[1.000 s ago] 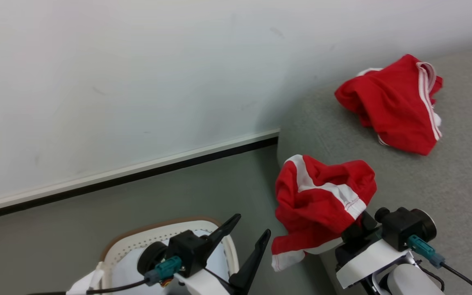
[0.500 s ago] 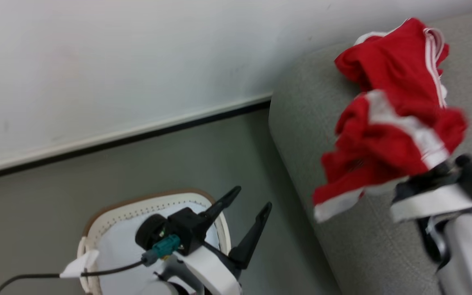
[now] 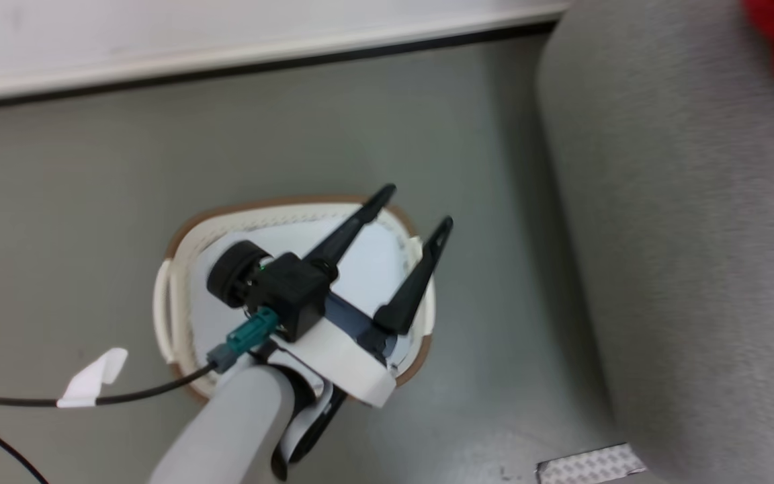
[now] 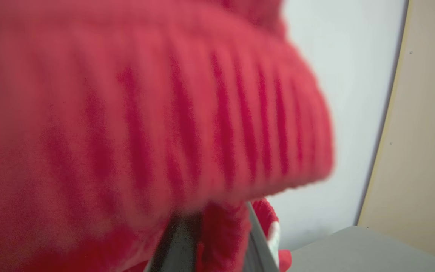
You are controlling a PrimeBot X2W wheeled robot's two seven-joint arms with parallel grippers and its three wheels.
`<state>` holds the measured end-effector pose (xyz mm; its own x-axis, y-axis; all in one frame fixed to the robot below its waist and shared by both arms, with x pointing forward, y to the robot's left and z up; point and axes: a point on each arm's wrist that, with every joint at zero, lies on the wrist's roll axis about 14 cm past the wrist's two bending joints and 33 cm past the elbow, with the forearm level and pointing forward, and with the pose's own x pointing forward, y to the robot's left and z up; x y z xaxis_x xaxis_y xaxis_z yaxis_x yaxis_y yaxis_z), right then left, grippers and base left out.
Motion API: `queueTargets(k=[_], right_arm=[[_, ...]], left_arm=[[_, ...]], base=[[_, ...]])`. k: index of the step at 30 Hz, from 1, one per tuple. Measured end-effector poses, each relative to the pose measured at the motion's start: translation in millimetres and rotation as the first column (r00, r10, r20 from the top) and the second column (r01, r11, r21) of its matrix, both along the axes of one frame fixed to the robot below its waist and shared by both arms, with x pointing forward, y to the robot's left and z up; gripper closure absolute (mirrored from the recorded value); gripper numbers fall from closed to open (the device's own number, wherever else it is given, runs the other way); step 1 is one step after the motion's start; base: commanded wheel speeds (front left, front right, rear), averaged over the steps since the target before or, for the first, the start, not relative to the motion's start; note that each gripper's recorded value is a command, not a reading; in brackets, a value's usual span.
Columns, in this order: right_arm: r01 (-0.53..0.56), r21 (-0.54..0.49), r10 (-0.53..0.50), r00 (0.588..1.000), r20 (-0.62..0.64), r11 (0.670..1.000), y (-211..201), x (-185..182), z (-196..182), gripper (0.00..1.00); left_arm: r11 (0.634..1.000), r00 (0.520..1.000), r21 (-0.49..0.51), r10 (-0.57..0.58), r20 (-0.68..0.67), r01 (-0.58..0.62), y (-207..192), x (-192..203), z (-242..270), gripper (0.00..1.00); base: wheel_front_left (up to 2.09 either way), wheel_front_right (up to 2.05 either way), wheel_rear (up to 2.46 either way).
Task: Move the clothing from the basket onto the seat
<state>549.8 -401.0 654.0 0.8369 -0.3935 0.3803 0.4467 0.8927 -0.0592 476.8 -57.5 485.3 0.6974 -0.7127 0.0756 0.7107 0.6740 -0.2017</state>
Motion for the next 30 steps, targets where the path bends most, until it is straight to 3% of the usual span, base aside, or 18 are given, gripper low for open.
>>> queueTargets(k=[5, 11, 12, 13, 15, 17, 18, 30], right_arm=[[0.128, 0.006, -0.126, 0.984, -0.128, 0.992, -30, 26, -47, 1.0], [0.219, 0.072, -0.18, 0.916, -0.359, 0.973, -30, 32, -165, 1.0], [0.225, 0.095, -0.172, 0.906, -0.388, 0.97, -25, 32, -185, 0.96], [0.224, 0.098, -0.164, 0.894, -0.416, 0.97, -19, 31, -201, 0.76], [0.234, 0.114, -0.165, 0.889, -0.428, 0.966, -16, 27, -215, 0.53], [0.234, 0.118, -0.163, 0.889, -0.429, 0.965, -14, 25, -216, 0.06], [0.235, 0.127, -0.161, 0.89, -0.427, 0.964, -14, 23, -215, 0.0], [0.206, 0.119, -0.135, 0.888, -0.44, 0.971, -1, -54, -198, 0.0]], left_arm=[[0.996, 0.996, 0.023, 0.086, -0.02, -0.086, 27, 18, -26, 0.0], [0.985, 0.985, 0.038, 0.169, -0.032, -0.168, 53, 30, -49, 0.0], [0.983, 0.983, 0.043, 0.18, -0.034, -0.178, 58, 31, -52, 0.0], [0.981, 0.981, 0.049, 0.19, -0.036, -0.188, 62, 32, -56, 0.0], [0.978, 0.978, 0.063, 0.202, -0.041, -0.2, 67, 31, -61, 0.0], [0.976, 0.977, 0.072, 0.21, -0.032, -0.207, 71, 31, -60, 0.0], [0.974, 0.976, 0.076, 0.214, -0.027, -0.211, 72, 31, -58, 0.0], [0.968, 0.971, 0.076, 0.238, -0.001, -0.238, 74, 7, -32, 0.0]], base=[[0.0, 0.0, 0.0], [0.0, 0.0, 0.0], [0.0, 0.0, 0.0], [0.0, 0.0, 0.0], [0.0, 0.0, 0.0], [0.0, 0.0, 0.0], [0.0, 0.0, 0.0], [0.0, 0.0, 0.0]])
